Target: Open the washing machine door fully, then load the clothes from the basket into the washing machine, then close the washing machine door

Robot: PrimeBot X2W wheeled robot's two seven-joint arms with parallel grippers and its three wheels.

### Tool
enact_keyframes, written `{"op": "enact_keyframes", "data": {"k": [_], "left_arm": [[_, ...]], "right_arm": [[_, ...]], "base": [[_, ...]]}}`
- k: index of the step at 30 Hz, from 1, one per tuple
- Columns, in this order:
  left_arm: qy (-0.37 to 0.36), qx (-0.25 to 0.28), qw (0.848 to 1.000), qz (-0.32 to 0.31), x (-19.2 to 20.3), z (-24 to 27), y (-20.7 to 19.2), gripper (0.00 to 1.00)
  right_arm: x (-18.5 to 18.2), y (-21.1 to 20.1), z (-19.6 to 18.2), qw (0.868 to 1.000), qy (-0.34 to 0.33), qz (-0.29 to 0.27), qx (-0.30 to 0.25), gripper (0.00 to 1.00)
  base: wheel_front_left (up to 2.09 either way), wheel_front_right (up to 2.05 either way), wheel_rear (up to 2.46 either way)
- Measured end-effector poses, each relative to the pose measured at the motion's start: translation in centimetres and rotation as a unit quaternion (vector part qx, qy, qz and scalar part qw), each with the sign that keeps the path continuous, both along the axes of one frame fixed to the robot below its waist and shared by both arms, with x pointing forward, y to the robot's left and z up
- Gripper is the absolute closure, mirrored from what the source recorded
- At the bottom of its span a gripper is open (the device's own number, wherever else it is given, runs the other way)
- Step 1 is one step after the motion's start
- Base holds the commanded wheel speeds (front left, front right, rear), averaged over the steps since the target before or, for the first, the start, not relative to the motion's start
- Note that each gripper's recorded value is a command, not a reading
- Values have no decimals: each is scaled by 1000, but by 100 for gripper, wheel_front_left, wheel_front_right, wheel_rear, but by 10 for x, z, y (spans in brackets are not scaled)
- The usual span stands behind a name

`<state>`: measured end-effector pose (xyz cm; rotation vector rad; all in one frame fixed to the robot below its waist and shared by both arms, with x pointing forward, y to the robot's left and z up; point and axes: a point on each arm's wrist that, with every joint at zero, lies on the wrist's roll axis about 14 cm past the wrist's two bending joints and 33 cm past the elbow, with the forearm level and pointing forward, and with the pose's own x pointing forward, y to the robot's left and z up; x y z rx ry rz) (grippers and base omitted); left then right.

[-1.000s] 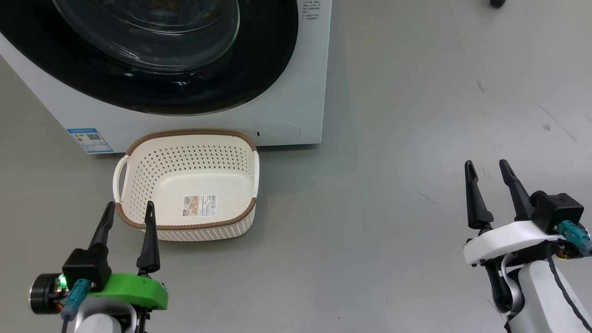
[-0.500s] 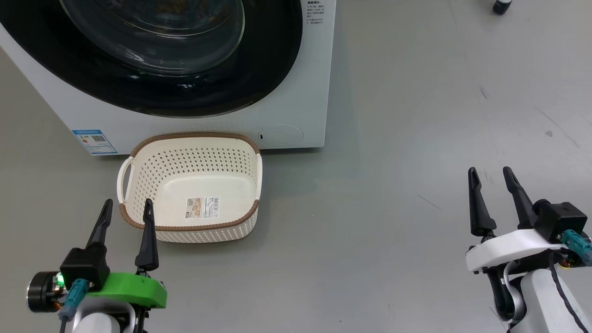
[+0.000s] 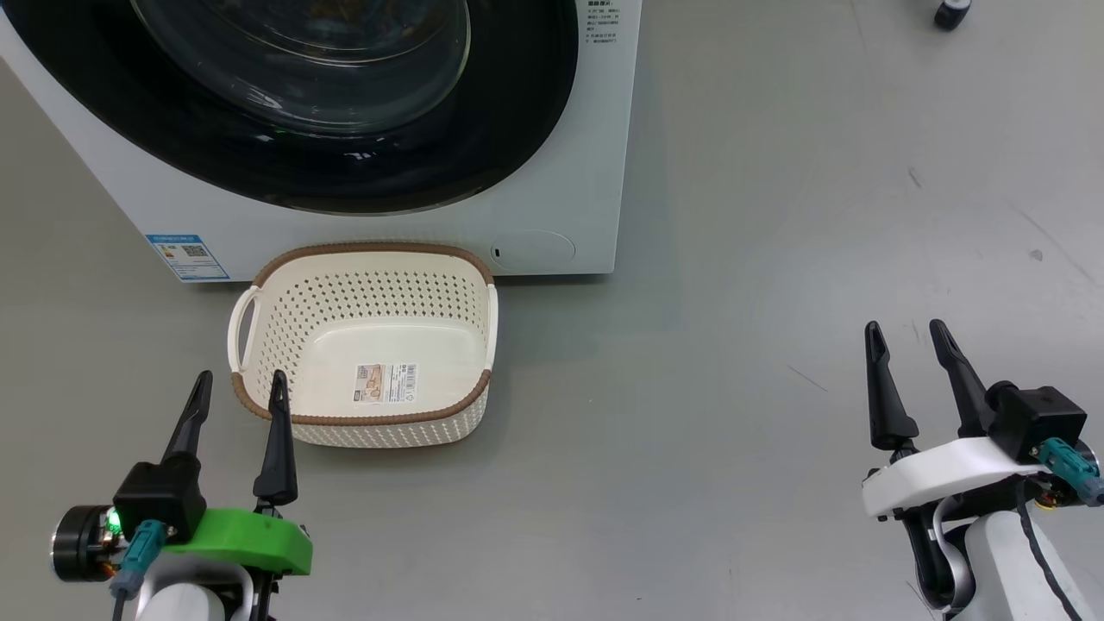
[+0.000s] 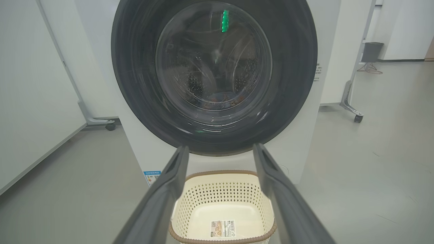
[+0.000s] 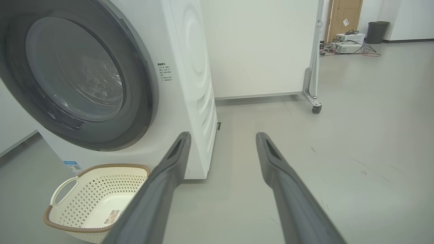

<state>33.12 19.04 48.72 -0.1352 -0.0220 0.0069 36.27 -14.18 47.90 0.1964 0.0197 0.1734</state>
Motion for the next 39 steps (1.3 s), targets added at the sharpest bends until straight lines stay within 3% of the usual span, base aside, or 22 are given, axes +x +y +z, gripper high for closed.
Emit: {"op": "enact_keyframes", "data": {"k": [26,27,33,39], "left_arm": [[-3,-1,1000,1,-3,1,2,0],[-2,-2,1000,-1,-3,1,1,100],[31,-14,999,-4,-8,-19,-6,100],[42,-45,998,3,-7,-24,-5,100]], "right_arm": [[0,1,1,1000,-3,2,-9,0],[-1,1,0,1000,-2,2,-9,100],[-15,2,-29,999,45,0,-4,100],[-16,-1,-30,998,55,-13,26,100]], "base": [[0,0,0],[0,0,0],[0,0,0],[0,0,0]]}}
